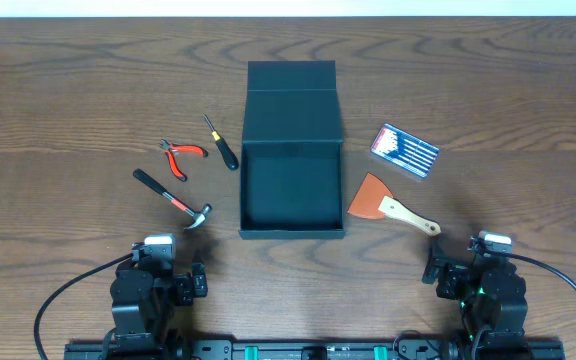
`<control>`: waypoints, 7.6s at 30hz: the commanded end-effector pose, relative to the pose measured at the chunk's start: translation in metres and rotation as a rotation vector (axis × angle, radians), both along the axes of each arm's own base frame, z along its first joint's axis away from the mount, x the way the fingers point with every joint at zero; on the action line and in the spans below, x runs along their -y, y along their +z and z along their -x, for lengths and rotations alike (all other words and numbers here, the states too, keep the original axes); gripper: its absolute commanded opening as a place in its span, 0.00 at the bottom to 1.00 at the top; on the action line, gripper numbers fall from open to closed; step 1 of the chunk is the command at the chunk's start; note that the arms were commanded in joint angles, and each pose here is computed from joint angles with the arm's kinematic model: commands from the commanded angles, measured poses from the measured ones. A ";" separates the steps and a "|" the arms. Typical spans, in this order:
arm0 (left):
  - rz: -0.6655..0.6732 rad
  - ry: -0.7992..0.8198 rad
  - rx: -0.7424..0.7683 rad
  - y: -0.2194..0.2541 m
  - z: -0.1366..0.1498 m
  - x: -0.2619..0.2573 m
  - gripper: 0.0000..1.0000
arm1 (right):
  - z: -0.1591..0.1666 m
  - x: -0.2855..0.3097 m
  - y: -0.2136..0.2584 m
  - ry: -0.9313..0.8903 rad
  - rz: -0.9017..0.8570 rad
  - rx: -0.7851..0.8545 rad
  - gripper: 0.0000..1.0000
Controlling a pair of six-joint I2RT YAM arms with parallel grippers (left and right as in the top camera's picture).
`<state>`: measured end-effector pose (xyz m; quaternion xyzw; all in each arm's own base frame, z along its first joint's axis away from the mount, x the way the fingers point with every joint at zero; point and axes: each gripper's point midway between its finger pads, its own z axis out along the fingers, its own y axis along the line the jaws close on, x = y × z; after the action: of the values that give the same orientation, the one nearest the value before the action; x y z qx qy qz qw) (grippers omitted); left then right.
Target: Pack container
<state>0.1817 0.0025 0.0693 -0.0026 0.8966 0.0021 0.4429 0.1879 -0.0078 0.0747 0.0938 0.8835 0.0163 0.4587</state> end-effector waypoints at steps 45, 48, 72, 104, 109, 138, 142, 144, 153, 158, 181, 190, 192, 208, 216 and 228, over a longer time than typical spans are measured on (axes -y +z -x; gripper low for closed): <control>-0.013 0.006 -0.004 -0.002 0.001 -0.002 0.99 | -0.001 0.003 0.000 -0.016 0.005 -0.007 0.99; -0.013 0.006 -0.004 -0.002 0.001 -0.002 0.99 | -0.004 0.003 0.009 -0.016 0.004 0.006 0.99; -0.013 0.006 -0.003 -0.002 0.001 -0.002 0.99 | -0.101 -0.065 0.163 0.501 0.098 -0.412 0.99; -0.013 0.006 -0.004 -0.002 0.001 -0.002 0.98 | -0.100 -0.103 -0.025 0.958 0.209 -1.000 0.99; -0.013 0.006 -0.003 -0.002 0.001 -0.002 0.99 | -0.089 -0.098 -0.049 0.876 0.264 -1.059 0.99; -0.013 0.006 -0.004 -0.002 0.001 -0.002 0.99 | -0.072 -0.090 -0.078 0.756 0.302 -1.100 0.31; -0.013 0.006 -0.004 -0.002 0.001 -0.002 0.98 | -0.073 -0.092 -0.078 0.760 0.290 -1.093 0.18; -0.013 0.006 -0.003 -0.002 0.001 -0.002 0.98 | -0.072 -0.094 -0.078 0.764 0.283 -1.092 0.12; -0.013 0.006 -0.003 -0.002 0.001 -0.002 0.98 | -0.074 -0.096 -0.077 0.731 0.258 -1.085 0.01; -0.013 0.006 -0.003 -0.002 0.001 -0.002 0.98 | -0.070 -0.097 -0.077 0.737 0.246 -1.100 0.34; -0.013 0.006 -0.004 -0.002 0.001 -0.002 0.99 | -0.052 -0.093 -0.100 0.683 0.210 -1.106 0.07; -0.013 0.006 -0.003 -0.002 0.001 -0.002 0.99 | -0.078 -0.101 -0.063 0.683 0.214 -1.033 0.05; -0.013 0.006 -0.004 -0.002 0.001 -0.002 0.99 | -0.086 -0.104 -0.049 0.683 0.216 -0.995 0.05; -0.013 0.006 -0.004 -0.002 0.001 -0.002 0.99 | -0.104 -0.111 0.059 0.661 0.210 -0.646 0.08; -0.013 0.006 -0.004 -0.002 0.001 -0.002 0.98 | -0.101 -0.153 0.119 0.794 0.134 -0.447 0.04; -0.013 0.006 -0.004 -0.002 0.001 -0.002 0.98 | -0.106 -0.245 0.131 0.996 0.150 -0.289 0.10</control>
<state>0.1817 0.0026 0.0693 -0.0027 0.8966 0.0022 0.4429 0.2936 0.2188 0.2073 -0.3652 0.8775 0.1392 0.2779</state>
